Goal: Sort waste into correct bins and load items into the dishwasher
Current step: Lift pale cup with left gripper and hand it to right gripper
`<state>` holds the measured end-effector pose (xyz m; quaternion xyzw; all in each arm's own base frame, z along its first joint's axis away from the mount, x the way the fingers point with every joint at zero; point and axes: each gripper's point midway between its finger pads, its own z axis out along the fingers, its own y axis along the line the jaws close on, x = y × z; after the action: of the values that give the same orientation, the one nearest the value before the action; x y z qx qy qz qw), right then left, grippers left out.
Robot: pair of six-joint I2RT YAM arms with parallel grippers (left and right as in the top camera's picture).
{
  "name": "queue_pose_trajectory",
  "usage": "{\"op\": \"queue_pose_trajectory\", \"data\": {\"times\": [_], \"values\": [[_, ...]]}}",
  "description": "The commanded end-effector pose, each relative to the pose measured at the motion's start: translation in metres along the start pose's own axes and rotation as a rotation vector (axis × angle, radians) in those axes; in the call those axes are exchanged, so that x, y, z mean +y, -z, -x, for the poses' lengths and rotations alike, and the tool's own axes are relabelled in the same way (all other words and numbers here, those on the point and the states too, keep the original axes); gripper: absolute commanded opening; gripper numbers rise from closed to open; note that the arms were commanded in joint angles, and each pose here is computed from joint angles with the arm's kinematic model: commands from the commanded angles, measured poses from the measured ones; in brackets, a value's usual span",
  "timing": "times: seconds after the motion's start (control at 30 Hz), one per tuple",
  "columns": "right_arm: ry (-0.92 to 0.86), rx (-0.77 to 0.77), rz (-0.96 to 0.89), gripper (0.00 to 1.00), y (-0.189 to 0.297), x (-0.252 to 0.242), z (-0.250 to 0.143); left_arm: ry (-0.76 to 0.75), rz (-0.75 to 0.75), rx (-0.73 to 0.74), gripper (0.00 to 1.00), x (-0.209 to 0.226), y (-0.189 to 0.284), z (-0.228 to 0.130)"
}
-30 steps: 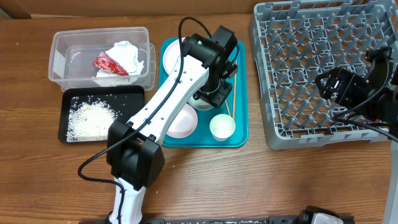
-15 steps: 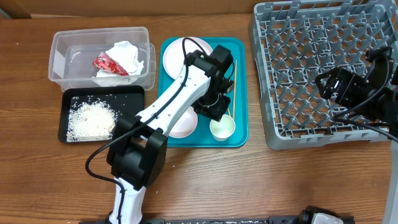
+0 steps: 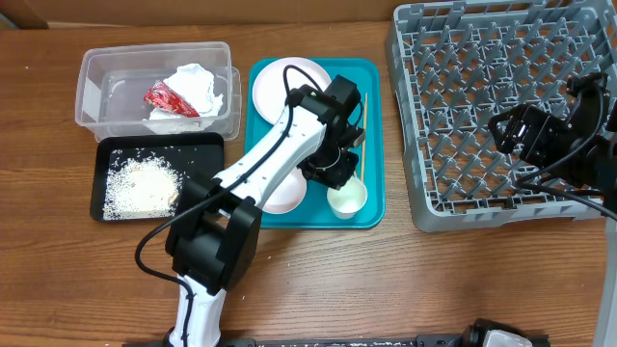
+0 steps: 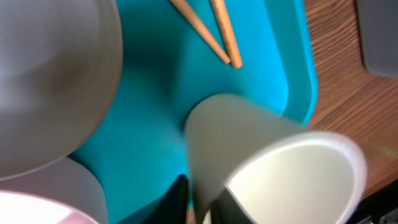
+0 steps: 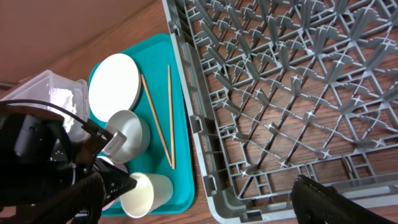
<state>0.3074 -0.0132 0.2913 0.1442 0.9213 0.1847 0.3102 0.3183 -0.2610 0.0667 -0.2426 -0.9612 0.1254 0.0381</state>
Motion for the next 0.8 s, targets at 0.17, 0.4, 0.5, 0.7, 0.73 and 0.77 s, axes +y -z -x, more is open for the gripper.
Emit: {"op": "queue_pose_trajectory", "data": {"times": [0.17,0.4,0.5,0.7,0.73,0.77], "values": [[0.011,-0.019,0.004,0.98,0.004,0.003,0.005,0.019,-0.016,0.012,0.04,-0.006,-0.007,-0.004],[0.011,-0.008,0.093,0.97,0.005,0.018,0.004,-0.002,-0.382,-0.044,0.04,-0.038,0.039,0.012],[0.014,0.008,0.185,0.97,0.005,0.034,0.002,-0.023,-0.672,-0.142,0.04,-0.046,0.086,0.027],[0.042,0.055,0.445,0.95,0.003,0.075,0.0,-0.023,-1.045,-0.328,0.04,-0.023,0.158,0.036],[0.062,0.063,0.497,0.95,0.001,0.085,-0.001,-0.022,-1.092,-0.353,0.04,-0.02,0.167,0.037],[0.081,0.071,0.537,0.95,0.0,0.094,-0.001,-0.019,-1.123,-0.37,0.04,-0.018,0.174,0.037]]}}
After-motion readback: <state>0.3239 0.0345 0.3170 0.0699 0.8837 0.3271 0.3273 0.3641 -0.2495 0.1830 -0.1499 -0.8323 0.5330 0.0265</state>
